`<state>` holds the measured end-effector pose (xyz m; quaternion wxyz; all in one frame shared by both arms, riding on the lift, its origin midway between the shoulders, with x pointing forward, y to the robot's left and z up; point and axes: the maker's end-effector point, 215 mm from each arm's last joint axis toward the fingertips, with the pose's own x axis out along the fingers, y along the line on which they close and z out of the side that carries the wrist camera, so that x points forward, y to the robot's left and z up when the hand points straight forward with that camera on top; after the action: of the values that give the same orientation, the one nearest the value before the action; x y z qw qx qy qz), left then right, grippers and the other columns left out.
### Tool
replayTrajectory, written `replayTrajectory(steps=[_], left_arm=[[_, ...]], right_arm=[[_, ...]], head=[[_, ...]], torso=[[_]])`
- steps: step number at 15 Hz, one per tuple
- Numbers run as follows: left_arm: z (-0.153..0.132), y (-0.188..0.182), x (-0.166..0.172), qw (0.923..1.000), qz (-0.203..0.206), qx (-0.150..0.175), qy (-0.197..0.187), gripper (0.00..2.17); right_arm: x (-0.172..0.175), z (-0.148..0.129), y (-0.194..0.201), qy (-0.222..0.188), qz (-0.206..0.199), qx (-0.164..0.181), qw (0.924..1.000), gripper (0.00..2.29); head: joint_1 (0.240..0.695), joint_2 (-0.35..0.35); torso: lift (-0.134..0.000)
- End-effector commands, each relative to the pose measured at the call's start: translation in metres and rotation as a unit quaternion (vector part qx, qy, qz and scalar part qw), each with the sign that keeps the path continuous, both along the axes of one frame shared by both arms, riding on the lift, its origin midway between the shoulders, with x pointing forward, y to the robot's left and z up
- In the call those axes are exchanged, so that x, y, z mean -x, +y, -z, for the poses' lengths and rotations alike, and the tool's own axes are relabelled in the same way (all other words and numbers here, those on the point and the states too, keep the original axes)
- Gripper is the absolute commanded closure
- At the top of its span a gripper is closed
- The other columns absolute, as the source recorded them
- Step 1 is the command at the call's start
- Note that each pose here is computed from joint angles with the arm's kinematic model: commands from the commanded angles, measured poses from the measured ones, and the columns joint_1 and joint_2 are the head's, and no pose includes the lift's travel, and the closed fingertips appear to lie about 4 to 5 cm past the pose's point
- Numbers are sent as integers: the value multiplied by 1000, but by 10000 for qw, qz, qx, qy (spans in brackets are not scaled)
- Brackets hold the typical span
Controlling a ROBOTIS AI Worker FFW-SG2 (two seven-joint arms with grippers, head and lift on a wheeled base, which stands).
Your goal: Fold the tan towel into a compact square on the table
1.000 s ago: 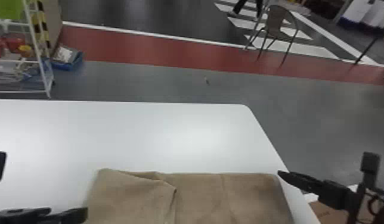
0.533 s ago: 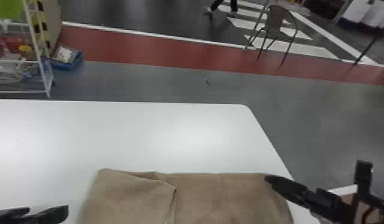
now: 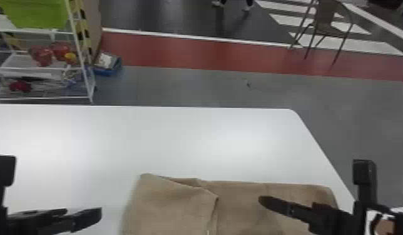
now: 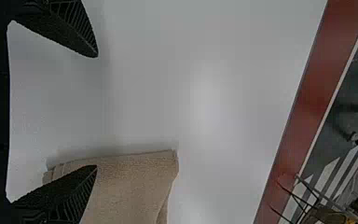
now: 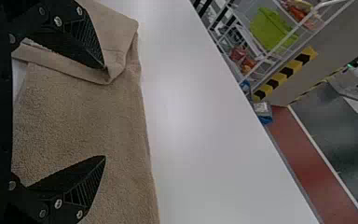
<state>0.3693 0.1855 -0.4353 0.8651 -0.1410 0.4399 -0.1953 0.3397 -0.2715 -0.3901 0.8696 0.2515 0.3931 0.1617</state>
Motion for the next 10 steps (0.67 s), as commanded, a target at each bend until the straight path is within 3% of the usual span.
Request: replayTrajectory(steps=[1,5,10], left_arm=[[4,2,-2,10000,-26,-8,-7,36],[9,3,-3,10000,-34,5,6,36],[11,3,-7,10000,-36,23,-65,36]], right_arm=[[11,16,49,218,-451,76,9987,279],[19,34,85,428,-743,367,9956,282],[20,34,100,425,-878,316,9947,282]], head=[[695,-150],[695,-50],[695,14]], torso=[[-123],[-123],[-123]])
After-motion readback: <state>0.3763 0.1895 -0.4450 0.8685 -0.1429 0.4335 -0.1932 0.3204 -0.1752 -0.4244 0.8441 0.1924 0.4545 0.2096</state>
